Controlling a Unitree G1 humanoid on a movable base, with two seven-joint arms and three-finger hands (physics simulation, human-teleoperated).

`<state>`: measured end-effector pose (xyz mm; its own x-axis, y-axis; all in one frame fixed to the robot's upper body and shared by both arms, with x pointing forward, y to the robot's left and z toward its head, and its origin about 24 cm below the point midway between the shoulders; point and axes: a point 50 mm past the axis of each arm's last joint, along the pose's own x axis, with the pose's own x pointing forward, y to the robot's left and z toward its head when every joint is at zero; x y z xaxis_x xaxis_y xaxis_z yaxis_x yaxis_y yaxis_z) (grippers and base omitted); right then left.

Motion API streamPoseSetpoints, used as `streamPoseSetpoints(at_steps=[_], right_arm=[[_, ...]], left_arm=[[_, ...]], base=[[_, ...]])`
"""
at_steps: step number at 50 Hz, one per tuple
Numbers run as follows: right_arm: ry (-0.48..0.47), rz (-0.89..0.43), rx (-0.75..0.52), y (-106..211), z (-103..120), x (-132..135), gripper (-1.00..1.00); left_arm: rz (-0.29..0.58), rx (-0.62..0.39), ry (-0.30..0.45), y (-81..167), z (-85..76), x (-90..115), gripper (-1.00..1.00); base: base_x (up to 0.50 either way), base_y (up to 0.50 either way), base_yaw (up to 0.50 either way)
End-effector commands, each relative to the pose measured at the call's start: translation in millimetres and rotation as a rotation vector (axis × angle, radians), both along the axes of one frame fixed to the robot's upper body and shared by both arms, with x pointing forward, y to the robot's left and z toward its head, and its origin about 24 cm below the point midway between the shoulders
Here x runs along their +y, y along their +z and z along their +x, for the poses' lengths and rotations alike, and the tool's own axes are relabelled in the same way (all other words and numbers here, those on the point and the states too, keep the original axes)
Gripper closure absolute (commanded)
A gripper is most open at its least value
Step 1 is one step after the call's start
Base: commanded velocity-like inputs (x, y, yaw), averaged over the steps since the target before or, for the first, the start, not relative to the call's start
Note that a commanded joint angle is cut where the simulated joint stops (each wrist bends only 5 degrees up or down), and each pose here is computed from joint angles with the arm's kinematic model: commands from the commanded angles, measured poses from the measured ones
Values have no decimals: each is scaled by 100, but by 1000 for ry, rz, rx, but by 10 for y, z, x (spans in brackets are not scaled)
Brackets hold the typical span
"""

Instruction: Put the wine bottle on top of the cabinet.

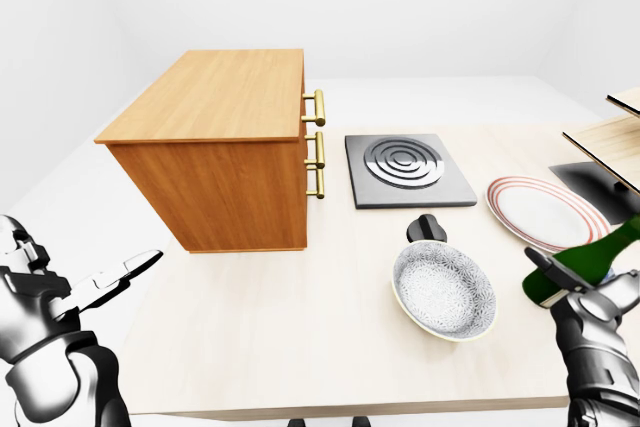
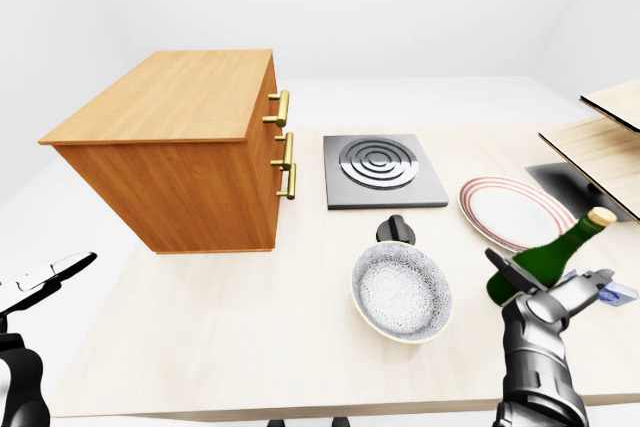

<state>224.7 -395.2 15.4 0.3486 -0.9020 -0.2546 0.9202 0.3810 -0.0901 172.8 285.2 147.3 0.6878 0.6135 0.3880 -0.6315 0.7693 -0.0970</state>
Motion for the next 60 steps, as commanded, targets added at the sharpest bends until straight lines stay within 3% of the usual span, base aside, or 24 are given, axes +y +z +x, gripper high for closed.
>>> streamPoseSetpoints(at_steps=[1, 11, 12, 13, 14, 15, 46, 49, 54, 60], right_arm=[[-15, 31, 25, -51, -6, -14, -100], [-18, 49, 48, -95, 3, -1, -100], [-18, 47, 50, -95, 1, -2, -89], [-18, 47, 50, -94, -1, -3, -3], [-17, 47, 49, -93, -1, -4, 53], [-17, 46, 49, -92, 0, -3, 84], [-31, 22, -14, -13, -91, -61, 84], [-26, -19, -110, 160, -112, -89, 85], [60, -167, -219, 738, -109, -22, 86], [68, -384, -450, 1458, -147, 88, 87]], left_arm=[[3, -1, -2, 6, 2, -9, -100], [4, -4, 0, 12, -2, 0, -100], [5, -4, 0, 12, -2, -1, -100], [4, -4, 1, 12, -3, 0, -100], [4, -4, 1, 12, -4, 1, -100], [4, -4, 1, 13, -4, 1, -100], [-1, 6, -1, -13, 7, -11, -100], [1, 3, 0, -5, 11, -6, -100], [1, 4, 0, -6, 14, -7, -100], [3, -2, -1, 7, 12, -10, -100]], base=[[0, 0, 0], [0, 0, 0], [0, 0, 0], [0, 0, 0], [0, 0, 0], [0, 0, 0], [0, 0, 0], [0, 0, 0], [0, 0, 0], [0, 0, 0]])
